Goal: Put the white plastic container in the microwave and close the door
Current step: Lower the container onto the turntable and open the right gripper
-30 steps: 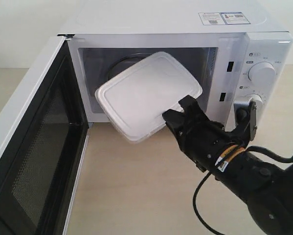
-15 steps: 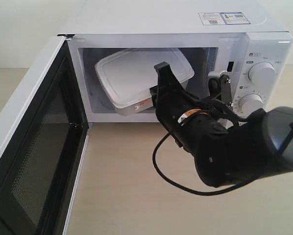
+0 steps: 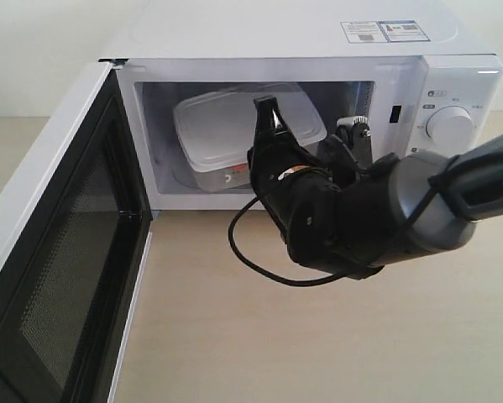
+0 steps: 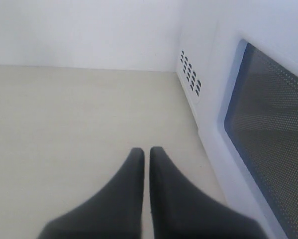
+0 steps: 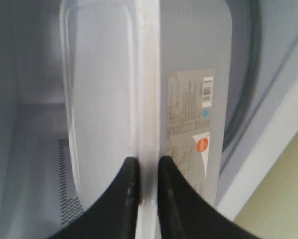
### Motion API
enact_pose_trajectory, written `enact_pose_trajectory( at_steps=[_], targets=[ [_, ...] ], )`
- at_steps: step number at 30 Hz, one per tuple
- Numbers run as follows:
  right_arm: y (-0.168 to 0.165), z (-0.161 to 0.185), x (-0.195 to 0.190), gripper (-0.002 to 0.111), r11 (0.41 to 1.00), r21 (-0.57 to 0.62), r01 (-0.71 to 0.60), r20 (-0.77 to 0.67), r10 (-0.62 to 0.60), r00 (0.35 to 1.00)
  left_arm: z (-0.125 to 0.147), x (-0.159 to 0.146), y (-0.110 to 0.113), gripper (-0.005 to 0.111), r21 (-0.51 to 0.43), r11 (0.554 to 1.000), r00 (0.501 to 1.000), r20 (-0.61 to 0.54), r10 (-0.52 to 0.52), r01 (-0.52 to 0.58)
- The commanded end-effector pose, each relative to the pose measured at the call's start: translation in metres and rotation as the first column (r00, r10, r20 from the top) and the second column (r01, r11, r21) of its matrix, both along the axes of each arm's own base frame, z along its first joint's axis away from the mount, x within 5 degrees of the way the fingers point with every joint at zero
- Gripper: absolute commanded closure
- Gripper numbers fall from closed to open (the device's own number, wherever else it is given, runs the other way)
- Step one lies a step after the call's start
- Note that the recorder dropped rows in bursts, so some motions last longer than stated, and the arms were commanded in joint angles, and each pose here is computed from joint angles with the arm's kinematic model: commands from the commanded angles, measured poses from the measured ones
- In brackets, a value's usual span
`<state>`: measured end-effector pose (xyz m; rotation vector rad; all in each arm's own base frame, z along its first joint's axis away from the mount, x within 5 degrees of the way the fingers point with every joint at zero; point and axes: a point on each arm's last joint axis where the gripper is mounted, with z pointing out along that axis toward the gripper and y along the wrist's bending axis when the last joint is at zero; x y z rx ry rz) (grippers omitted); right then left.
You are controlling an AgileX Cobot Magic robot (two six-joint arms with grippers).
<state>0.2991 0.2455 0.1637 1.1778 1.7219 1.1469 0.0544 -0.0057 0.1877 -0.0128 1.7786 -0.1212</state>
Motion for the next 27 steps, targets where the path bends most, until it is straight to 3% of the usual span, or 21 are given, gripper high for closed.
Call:
enact_pose_trajectory(
  at_steps=[1,7,10,14,27],
  targets=[
    [0.005,-0.008,0.007,0.109,0.999,0.015,0.04,-0.005,-0.04,0.999,-0.001,0.0,0.0,0.102,-0.004,1.0,1.0,0.001,0.002,-0.002],
    [0.009,-0.013,0.019,0.109,0.992,0.056,0.114,-0.018,-0.113,0.993,-0.001,0.0,0.0,0.102,-0.004,1.0,1.0,0.001,0.002,-0.002],
    [0.015,-0.01,0.022,0.109,0.997,0.016,0.072,0.026,-0.073,0.997,-0.001,0.0,0.0,0.102,-0.004,1.0,1.0,0.001,0.002,-0.002],
    [0.012,-0.001,0.026,0.109,0.994,0.002,0.108,0.124,-0.107,0.986,-0.001,0.0,0.0,0.102,-0.004,1.0,1.0,0.001,0.002,-0.002],
    [0.014,-0.004,0.025,0.108,0.996,0.029,0.085,0.079,-0.087,0.993,-0.001,0.0,0.0,0.102,-0.004,1.0,1.0,0.001,0.002,-0.002]
  ],
)
